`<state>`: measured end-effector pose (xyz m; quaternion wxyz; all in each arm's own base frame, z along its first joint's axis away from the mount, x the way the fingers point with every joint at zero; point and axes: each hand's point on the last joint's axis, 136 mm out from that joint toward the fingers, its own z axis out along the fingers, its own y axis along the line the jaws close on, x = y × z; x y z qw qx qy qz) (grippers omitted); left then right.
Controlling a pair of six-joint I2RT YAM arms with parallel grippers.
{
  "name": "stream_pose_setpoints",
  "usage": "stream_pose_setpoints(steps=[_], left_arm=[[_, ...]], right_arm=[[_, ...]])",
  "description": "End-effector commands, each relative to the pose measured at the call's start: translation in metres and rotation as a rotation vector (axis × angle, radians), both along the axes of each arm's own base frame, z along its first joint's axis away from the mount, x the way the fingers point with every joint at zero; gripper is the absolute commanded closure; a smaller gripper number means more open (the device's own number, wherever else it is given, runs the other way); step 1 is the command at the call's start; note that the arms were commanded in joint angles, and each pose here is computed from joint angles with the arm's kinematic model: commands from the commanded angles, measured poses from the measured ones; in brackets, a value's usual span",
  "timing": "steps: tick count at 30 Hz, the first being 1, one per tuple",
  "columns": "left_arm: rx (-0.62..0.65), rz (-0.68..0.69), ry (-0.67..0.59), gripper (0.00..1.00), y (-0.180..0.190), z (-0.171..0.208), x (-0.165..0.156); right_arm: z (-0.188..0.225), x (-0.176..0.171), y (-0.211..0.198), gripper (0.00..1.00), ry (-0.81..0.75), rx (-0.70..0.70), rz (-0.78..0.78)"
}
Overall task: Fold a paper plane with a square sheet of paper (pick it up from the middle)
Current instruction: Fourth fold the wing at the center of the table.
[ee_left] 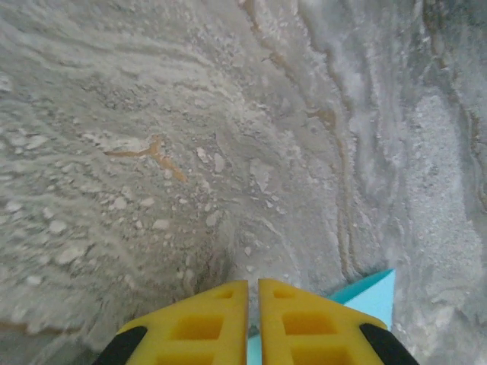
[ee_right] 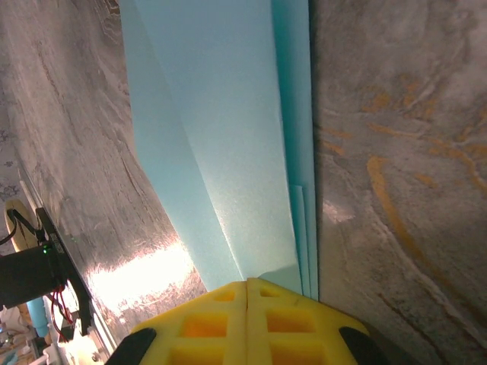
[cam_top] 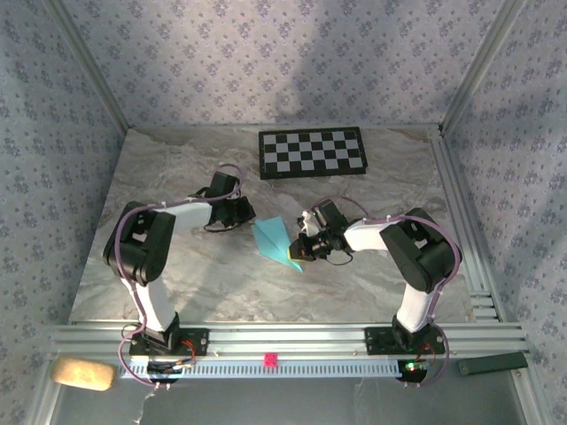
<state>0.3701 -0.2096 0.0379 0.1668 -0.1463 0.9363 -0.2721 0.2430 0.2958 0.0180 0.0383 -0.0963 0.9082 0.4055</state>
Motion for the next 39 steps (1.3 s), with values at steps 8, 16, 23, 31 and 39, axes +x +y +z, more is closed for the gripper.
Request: stream_pose_setpoints(steps=[8,16,23,31,39], left_arm=[[-0.141,-0.144,-0.068,0.87,-0.068,0.044,-0.035],[-0.16,-0.161,0.037,0.88,-0.087,-0.003,-0.068],[-0.022,-0.131,0.085,0.9,-0.062,-0.04,-0.076],[0.016,-0.146,0.11,0.92,-0.055,-0.052,-0.084],[0.016,-0.15,0.103,0.92,-0.056,-0.049,-0.082]], right_arm=[[-0.039,-0.031,-0.033,1.0,0.147,-0.171,-0.031],[-0.036,-0.028,-0.035,1.0,0.141,-0.168,-0.041],[-0.02,-0.02,-0.026,1.0,0.117,-0.112,-0.043],[0.028,-0.004,-0.002,1.0,0.029,-0.014,0.012],[0.012,0.01,0.02,1.0,0.061,-0.036,0.041]])
